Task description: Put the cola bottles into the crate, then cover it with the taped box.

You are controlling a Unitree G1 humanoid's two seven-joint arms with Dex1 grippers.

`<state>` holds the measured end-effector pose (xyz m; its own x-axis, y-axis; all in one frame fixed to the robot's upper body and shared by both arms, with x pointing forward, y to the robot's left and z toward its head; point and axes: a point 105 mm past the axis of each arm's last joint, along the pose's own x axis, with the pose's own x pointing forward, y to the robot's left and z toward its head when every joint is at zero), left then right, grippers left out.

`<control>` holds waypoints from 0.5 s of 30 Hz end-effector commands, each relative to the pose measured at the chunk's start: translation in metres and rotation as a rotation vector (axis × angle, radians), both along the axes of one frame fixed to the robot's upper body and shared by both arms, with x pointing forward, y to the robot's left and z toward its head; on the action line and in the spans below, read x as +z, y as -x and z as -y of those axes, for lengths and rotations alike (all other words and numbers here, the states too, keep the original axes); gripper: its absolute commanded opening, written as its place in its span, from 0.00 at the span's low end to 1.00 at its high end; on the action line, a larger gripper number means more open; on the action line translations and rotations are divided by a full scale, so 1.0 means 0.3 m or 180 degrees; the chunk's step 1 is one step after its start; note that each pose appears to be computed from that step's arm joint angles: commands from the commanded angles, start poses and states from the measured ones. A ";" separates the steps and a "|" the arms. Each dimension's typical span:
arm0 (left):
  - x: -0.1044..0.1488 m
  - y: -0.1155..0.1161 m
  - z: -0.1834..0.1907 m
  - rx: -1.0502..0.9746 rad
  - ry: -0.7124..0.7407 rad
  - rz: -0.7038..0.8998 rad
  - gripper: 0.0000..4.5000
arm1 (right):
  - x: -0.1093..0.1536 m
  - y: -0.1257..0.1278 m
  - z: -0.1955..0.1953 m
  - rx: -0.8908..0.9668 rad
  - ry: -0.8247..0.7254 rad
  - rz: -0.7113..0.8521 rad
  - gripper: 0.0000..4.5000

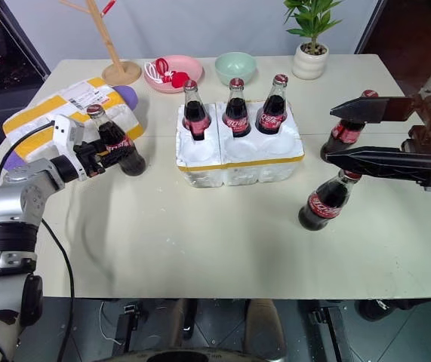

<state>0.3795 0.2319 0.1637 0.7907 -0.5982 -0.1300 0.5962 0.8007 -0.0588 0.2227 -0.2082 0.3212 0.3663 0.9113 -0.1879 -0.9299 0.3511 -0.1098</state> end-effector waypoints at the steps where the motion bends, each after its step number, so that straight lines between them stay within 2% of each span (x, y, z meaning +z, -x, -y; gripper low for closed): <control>1: 0.187 0.061 0.041 -0.0552 0.0340 0.0186 0.60 | 0.024 0.021 -0.003 -0.0007 -0.0039 0.0167 1.00; 6: 0.369 0.167 0.144 -0.1550 0.0575 0.0071 0.60 | 0.009 0.022 0.008 -0.0126 -0.0055 0.0162 1.00; 8: 0.403 0.169 0.172 -0.1701 0.0608 0.0093 0.60 | 0.005 0.023 0.011 -0.0162 -0.0069 0.0161 1.00; 10: 0.441 0.144 0.252 -0.1931 0.0630 0.0190 0.60 | -0.008 0.022 0.021 -0.0251 -0.0074 0.0147 1.00; 12: 0.455 0.123 0.317 -0.2096 0.0601 0.0233 0.60 | -0.021 0.022 0.028 -0.0326 -0.0080 0.0132 1.00; 15: 0.401 0.066 0.391 -0.2136 0.0310 0.0280 0.60 | -0.034 0.031 0.032 -0.0390 -0.0113 0.0111 1.00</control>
